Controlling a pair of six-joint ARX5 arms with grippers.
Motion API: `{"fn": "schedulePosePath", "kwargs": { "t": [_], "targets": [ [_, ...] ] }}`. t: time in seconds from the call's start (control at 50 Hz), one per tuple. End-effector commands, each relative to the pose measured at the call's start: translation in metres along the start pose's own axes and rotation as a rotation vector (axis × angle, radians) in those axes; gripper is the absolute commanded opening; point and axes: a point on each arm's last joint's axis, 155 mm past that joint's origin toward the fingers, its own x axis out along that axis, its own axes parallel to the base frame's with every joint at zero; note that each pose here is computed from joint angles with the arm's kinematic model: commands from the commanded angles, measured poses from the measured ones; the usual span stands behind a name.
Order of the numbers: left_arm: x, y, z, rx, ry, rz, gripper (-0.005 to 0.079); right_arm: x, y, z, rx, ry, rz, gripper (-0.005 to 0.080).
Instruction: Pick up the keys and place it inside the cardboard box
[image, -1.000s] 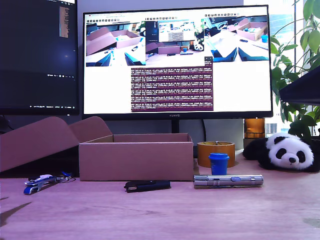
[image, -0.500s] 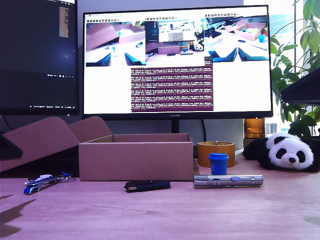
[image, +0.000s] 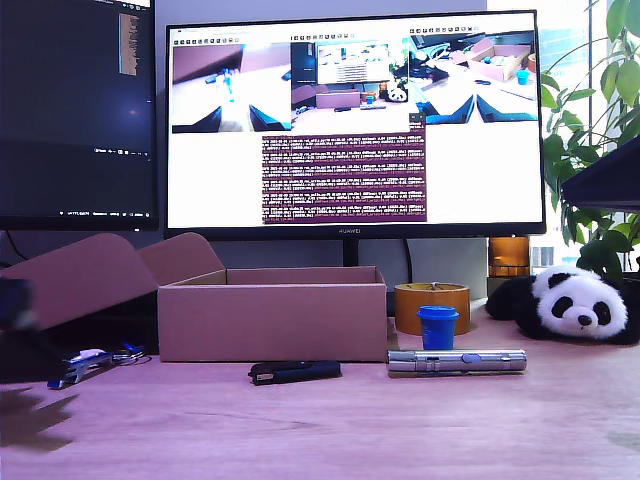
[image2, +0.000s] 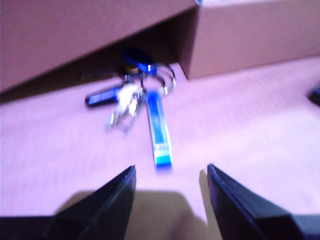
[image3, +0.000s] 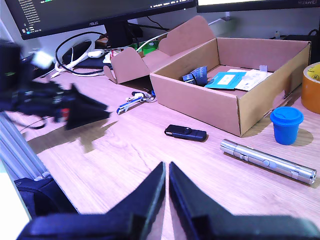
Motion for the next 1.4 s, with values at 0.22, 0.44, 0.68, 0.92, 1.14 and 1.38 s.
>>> {"fn": "schedulePosePath", "kwargs": {
  "t": [0.22,0.44,0.68,0.92,1.14,1.38],
  "targets": [
    [0.018,0.001,0.002,0.003,0.029,0.002,0.0413,0.002,-0.002,-0.006,0.001,0.013,-0.007,-0.0013],
    [0.02,0.014,0.003,0.004,0.028,0.073,0.0409,0.002,-0.005,-0.006,0.0,0.01,-0.024,-0.0013],
    [0.03,0.016,-0.003,0.002,0.062,0.075,0.0408,0.002,-0.005,-0.006,0.0,0.01,-0.024,-0.0013],
    [0.037,0.016,-0.007,0.001,0.087,0.074,0.0407,0.002,-0.005,-0.006,0.0,0.01,-0.024,-0.0013],
    [0.037,0.011,-0.011,0.0,0.103,0.047,0.0239,0.001,-0.007,-0.005,0.0,0.009,-0.037,-0.0013],
    [0.038,0.006,-0.012,0.001,0.115,0.019,0.0122,0.001,-0.013,-0.004,0.0,0.004,-0.069,-0.0013]
  ]
}}
